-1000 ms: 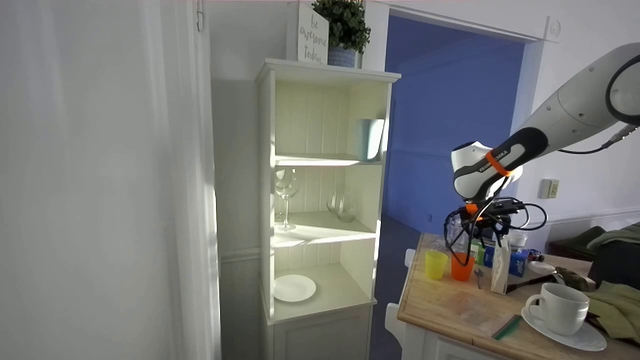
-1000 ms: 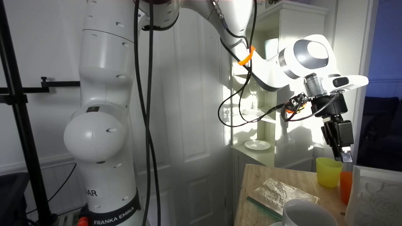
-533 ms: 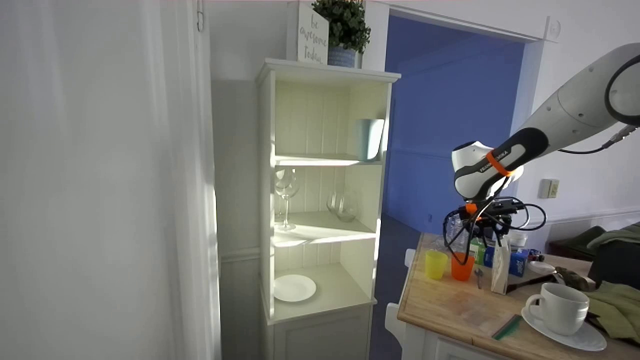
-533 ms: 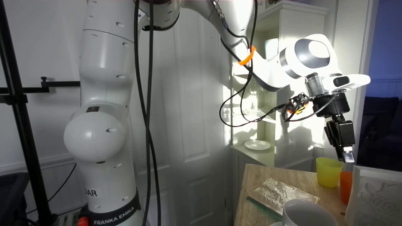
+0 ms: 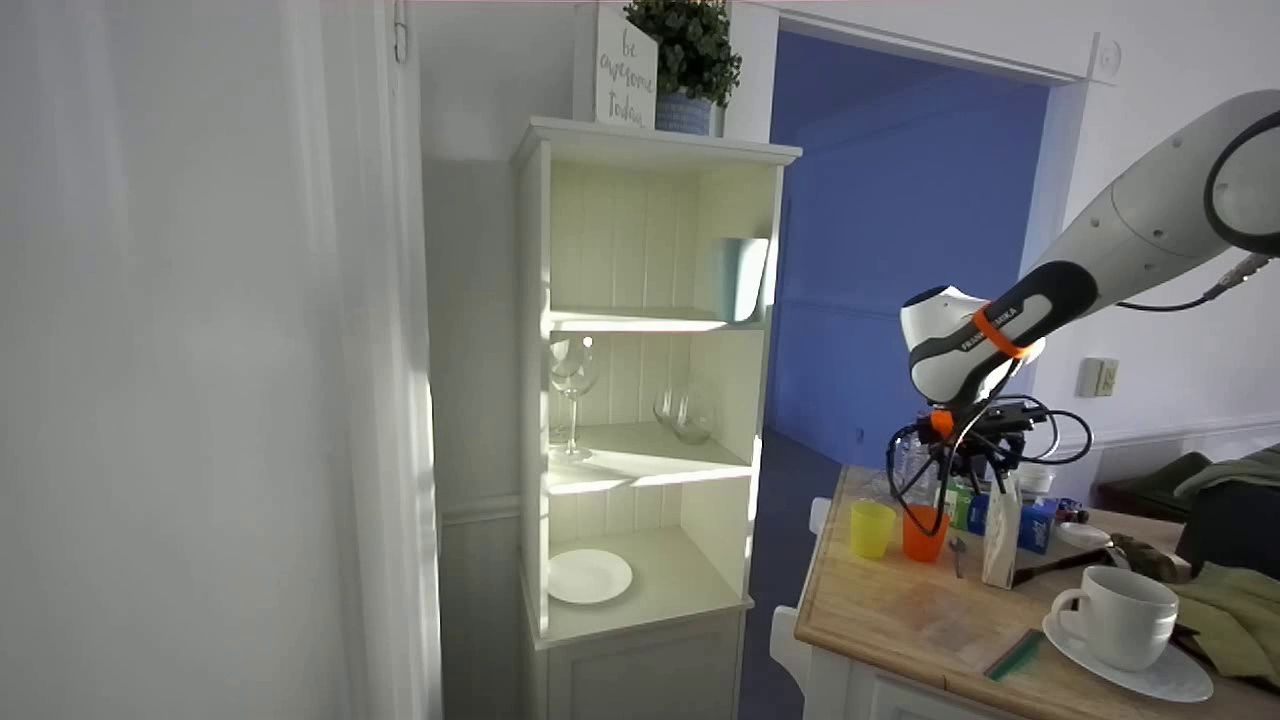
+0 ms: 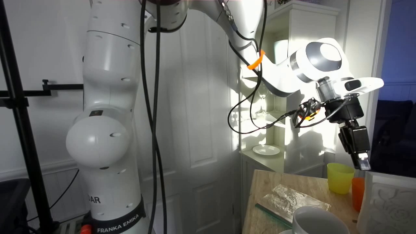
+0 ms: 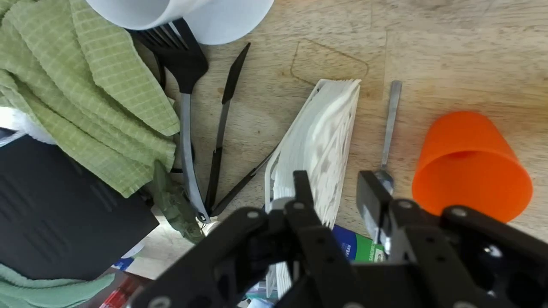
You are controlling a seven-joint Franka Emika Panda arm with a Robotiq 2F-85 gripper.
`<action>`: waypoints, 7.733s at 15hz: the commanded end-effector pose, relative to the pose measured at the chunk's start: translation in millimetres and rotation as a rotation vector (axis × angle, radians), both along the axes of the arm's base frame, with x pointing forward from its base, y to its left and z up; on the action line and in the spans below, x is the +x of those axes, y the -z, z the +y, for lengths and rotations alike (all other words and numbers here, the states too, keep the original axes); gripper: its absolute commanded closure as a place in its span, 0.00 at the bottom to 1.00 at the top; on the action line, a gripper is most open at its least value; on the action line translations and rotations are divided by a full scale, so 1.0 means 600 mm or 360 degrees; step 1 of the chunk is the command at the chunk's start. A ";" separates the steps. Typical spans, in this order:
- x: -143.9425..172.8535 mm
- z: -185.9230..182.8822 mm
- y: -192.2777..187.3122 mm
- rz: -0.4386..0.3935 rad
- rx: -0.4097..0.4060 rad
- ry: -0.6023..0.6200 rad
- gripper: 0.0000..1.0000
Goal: Pick up tissue and out it on the cup
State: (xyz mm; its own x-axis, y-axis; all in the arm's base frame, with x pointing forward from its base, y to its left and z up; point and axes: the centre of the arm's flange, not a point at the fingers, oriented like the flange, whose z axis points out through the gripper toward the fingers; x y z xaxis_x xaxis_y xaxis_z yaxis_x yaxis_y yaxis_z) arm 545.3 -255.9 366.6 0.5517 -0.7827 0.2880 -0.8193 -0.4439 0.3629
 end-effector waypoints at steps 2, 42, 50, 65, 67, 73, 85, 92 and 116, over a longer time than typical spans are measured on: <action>0.010 -0.005 0.002 0.0001 -0.0084 0.0026 0.71; 0.002 -0.013 -0.006 0.0050 -0.0175 -0.0025 0.78; -0.001 -0.004 -0.002 0.0095 -0.0152 -0.0084 0.73; 0.002 0.007 0.004 0.0111 -0.0152 -0.0105 0.85; 0.001 0.005 0.004 0.0117 -0.0151 -0.0102 0.83; -0.001 0.003 0.007 0.0126 -0.0138 -0.0088 0.84; -0.001 0.003 0.009 0.0126 -0.0137 -0.0086 1.00; -0.007 -0.013 -0.033 0.0054 -0.0123 -0.0061 1.00; -0.020 -0.025 -0.057 0.0008 -0.0124 -0.0025 1.00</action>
